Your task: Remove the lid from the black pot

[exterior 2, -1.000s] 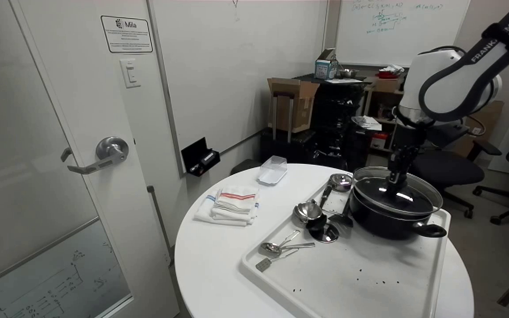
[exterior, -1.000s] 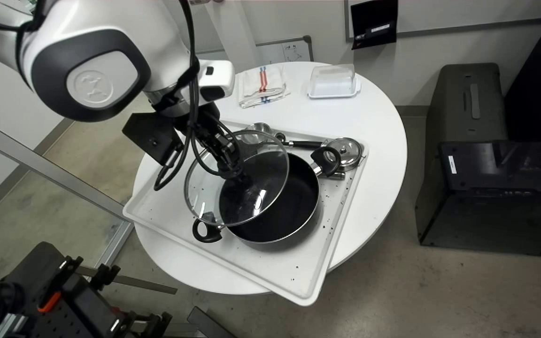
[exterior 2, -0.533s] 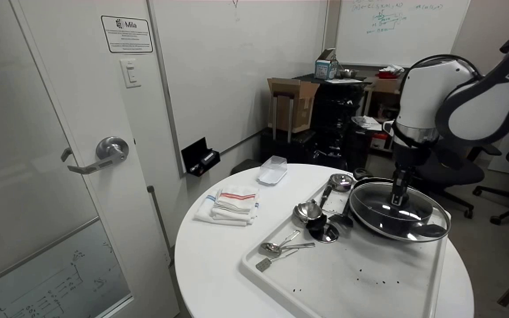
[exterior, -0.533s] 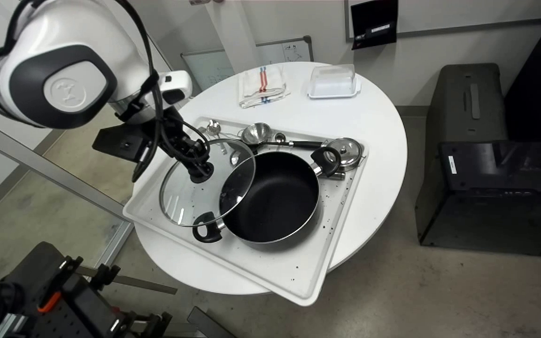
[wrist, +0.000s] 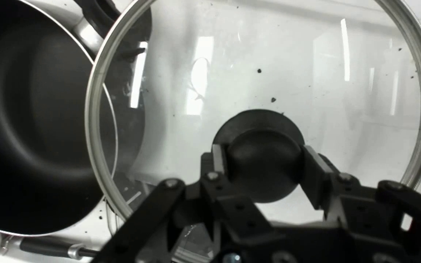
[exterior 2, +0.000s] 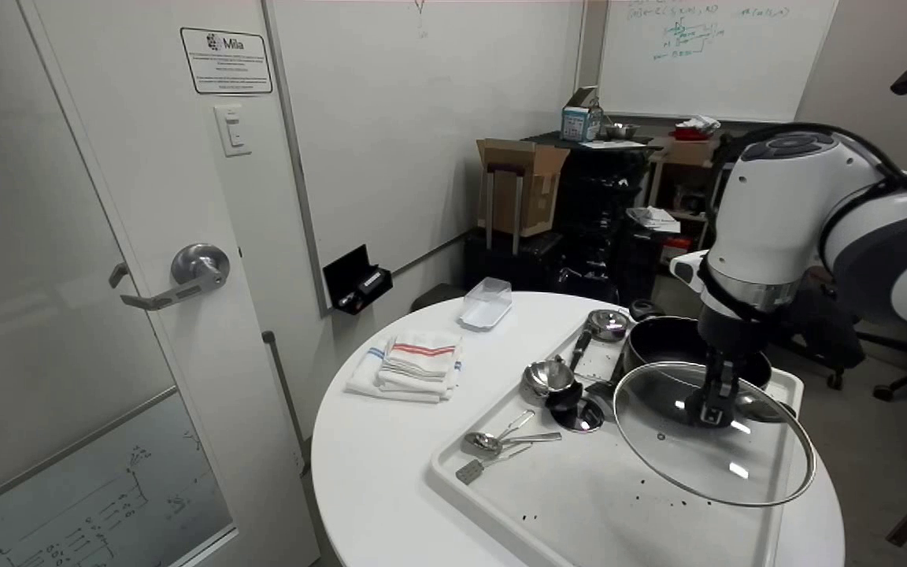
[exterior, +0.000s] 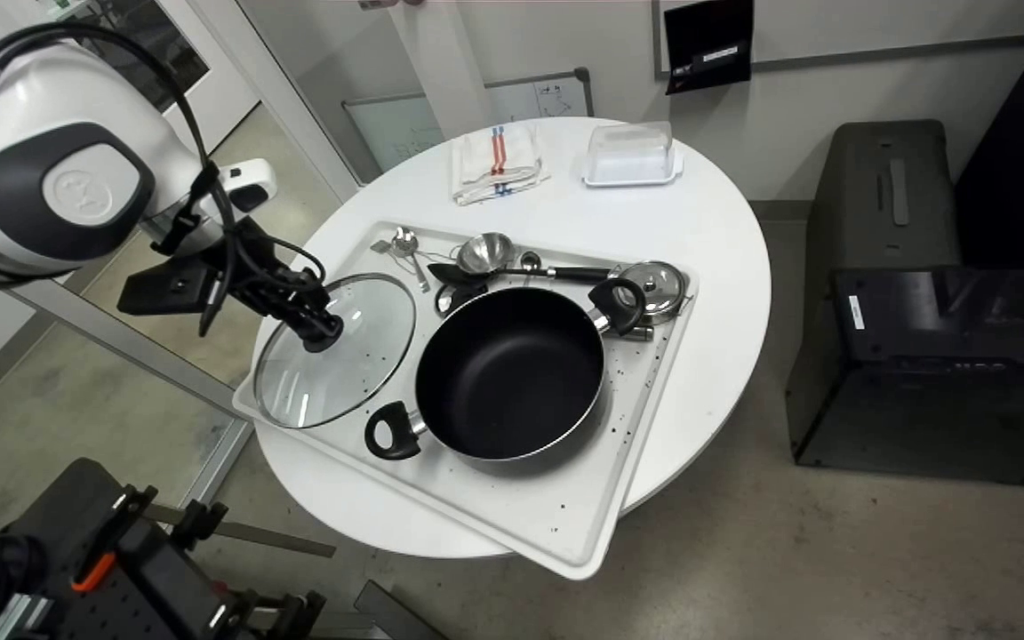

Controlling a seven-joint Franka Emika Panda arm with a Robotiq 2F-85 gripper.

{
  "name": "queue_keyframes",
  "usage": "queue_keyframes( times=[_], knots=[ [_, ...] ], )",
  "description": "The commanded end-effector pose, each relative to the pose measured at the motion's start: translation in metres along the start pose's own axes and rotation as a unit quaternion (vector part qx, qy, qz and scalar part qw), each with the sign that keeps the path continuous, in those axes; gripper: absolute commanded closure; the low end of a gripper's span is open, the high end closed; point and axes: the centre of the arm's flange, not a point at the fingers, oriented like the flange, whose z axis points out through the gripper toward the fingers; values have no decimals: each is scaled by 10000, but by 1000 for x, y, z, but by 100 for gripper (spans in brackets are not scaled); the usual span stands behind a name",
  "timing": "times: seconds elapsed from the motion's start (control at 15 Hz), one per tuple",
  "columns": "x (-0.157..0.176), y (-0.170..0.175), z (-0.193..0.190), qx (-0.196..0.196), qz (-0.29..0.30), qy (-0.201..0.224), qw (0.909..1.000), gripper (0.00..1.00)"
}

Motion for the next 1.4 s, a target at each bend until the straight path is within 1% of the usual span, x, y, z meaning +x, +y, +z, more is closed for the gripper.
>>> queue_keyframes(
  times=[0.0,0.2,0.67,1.07,1.33],
  knots=[
    [0,-30,3,-134,-271,179,9994,75],
    [4,-43,15,-73,-448,228,9987,75],
    [14,-48,50,229,-642,410,9968,75],
    [33,-43,72,345,-854,772,9927,75],
    [40,-31,88,283,-952,853,9914,75]
  ],
)
